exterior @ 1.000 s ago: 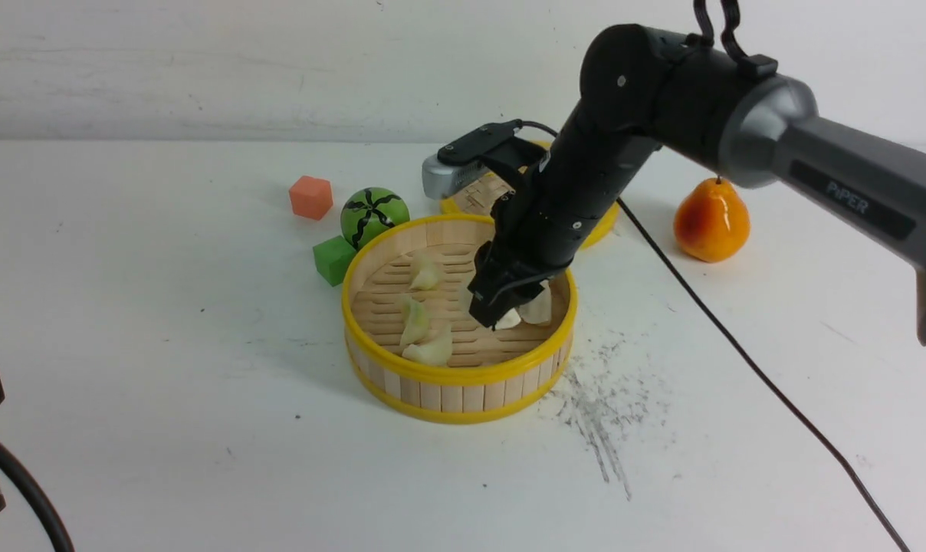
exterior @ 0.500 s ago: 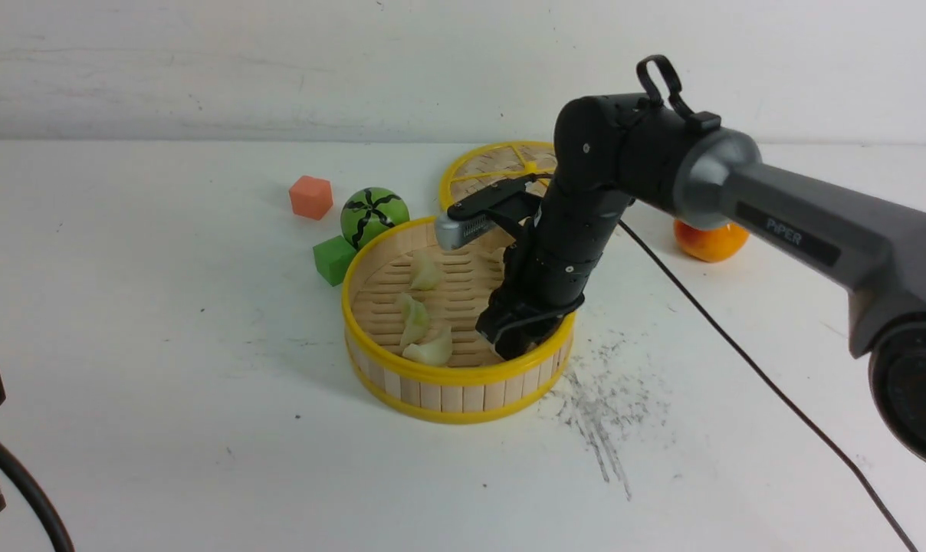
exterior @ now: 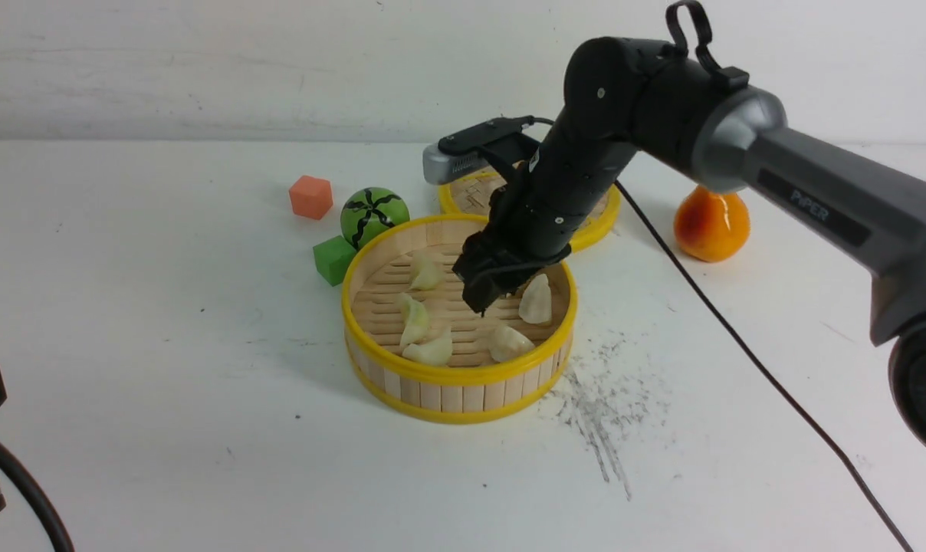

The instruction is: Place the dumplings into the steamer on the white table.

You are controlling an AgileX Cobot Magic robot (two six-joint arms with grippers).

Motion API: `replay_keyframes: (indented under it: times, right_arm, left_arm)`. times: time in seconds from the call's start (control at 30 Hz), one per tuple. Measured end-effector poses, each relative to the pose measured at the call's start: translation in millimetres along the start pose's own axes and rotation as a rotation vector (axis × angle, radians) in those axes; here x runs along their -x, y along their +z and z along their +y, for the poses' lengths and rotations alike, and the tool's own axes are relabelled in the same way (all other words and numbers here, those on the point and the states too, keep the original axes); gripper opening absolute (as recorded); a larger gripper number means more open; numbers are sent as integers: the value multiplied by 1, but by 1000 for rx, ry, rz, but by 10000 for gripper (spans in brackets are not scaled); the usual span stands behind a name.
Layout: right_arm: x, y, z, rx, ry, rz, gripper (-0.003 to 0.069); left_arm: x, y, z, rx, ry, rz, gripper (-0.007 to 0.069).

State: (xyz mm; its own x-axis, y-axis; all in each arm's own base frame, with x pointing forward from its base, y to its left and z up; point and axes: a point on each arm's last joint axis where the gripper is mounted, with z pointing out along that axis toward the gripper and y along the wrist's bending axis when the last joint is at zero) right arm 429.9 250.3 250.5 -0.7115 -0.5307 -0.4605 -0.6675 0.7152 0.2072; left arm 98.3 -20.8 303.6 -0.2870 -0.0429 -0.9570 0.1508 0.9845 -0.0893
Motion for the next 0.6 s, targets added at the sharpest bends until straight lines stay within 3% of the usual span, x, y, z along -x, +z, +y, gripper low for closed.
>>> replay_keyframes:
  times: [0.07,0.1,0.17,0.2,0.3,0.6]
  right_arm:
    - [1,2,4,21,13,-6,281]
    - [2,8,9,40,19,-12,203]
    - [2,18,15,56,15,-4,116]
    - [2,20,15,58,15,-2,107]
    - [-3,42,23,84,5,40,-11]
    - [-3,34,37,118,-18,62,-15]
  left_arm:
    - [0,0,0,0,0,0,174]
    - [0,0,0,-1,0,-1,176]
    - [0,0,0,-4,0,-5,177]
    - [1,0,0,-4,0,-6,178]
    - [0,0,0,-4,0,-5,181]
    - [0,0,0,-4,0,-5,181]
